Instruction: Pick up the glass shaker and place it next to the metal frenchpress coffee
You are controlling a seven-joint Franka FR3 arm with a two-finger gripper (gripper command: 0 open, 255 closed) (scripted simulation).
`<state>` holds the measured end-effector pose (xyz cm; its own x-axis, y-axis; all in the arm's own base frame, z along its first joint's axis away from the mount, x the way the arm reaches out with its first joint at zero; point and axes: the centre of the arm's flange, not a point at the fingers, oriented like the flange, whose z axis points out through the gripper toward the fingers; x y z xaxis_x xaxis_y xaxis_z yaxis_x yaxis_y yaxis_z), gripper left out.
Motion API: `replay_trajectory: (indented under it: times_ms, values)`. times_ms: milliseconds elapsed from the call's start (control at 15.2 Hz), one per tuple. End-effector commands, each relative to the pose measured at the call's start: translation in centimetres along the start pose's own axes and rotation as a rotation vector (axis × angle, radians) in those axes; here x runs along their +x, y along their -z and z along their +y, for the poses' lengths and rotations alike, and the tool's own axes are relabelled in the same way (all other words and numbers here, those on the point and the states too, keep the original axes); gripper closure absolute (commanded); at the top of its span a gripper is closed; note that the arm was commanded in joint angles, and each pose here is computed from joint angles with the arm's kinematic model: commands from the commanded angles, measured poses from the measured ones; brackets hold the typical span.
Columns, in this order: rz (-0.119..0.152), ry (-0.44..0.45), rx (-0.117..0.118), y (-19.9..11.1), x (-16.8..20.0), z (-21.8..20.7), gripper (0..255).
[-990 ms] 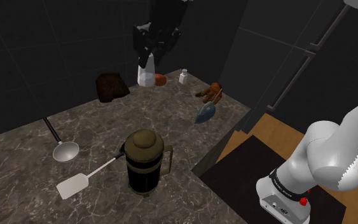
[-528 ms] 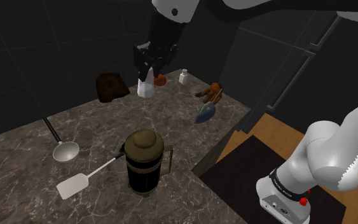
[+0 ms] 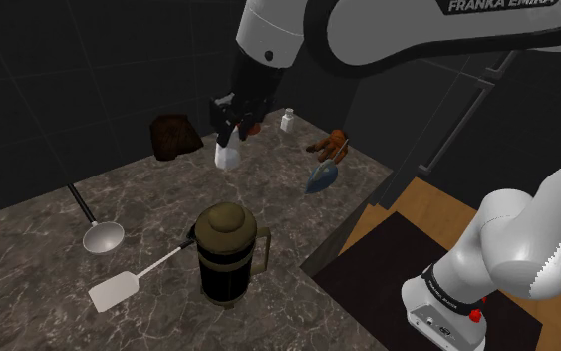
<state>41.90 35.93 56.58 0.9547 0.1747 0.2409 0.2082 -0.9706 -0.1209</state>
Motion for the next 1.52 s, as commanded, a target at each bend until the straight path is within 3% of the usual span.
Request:
replay_trajectory:
  times_ms: [0, 1452]
  values:
    - [0.001, 0.000, 0.000, -1.0, -0.3, 0.2, 255]
    - [0.001, 0.000, 0.000, -12.2, -3.1, 1.6, 255]
